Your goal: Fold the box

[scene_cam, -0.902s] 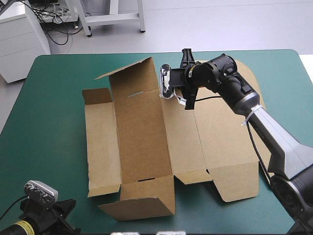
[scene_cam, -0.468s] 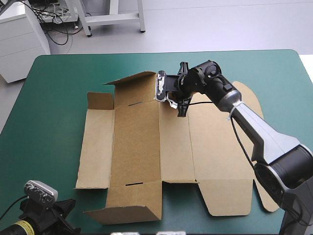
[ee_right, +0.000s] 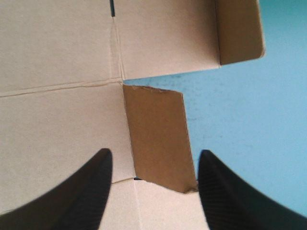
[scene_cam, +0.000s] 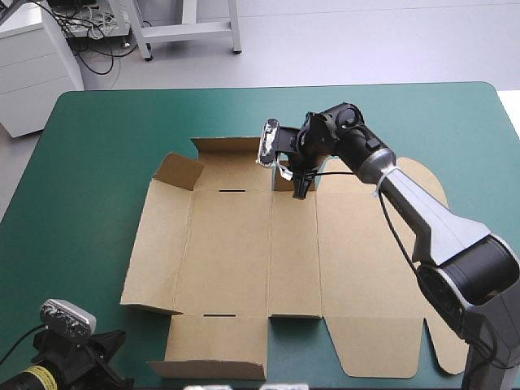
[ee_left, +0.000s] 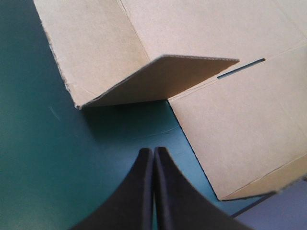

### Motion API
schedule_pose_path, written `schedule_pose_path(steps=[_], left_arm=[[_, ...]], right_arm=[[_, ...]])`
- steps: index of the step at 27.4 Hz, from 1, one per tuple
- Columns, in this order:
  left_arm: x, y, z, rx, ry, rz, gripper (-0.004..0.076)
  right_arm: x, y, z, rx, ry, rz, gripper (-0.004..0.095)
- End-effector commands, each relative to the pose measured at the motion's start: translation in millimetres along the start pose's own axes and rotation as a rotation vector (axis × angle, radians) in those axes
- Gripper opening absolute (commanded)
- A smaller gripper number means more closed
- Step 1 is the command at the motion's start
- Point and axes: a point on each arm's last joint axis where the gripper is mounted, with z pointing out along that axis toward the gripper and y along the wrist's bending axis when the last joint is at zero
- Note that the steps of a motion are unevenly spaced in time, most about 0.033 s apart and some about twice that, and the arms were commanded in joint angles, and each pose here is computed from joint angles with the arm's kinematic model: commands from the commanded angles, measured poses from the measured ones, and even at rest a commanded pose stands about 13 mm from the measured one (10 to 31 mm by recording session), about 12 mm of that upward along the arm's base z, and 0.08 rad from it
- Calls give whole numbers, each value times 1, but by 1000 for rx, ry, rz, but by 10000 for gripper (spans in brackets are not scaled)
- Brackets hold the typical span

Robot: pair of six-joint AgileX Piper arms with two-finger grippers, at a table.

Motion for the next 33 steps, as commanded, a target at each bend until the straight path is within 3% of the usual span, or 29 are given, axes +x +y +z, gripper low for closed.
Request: schedule_pose_path(steps=[1,6,10,18,24,30,33], left_arm=[[-10,-1,-3,12,-64,-9,-32],[-10,-1,-3,12,-64,-9,-32],[-10,-1,-3,12,-64,-9,-32],[-10,-1,-3,12,-64,-9,-32],[-10,-1,-3,12,-64,-9,-32],[-10,-1,-3,12,-64,-9,-32],[-10,-1,-3,12,-64,-9,-32]], right_arm=[[0,-16,-36,151,-22,81,705],[10,-17,-50,177,64,166,659],[11,-17,-72,203,26,245,543],[38,-26,-132,304,-30,547,2],[91,-36,-167,349,19,900,-22],[130,-31,-195,331,35,1062,-22],[153,-11,-200,276,34,1149,-22]])
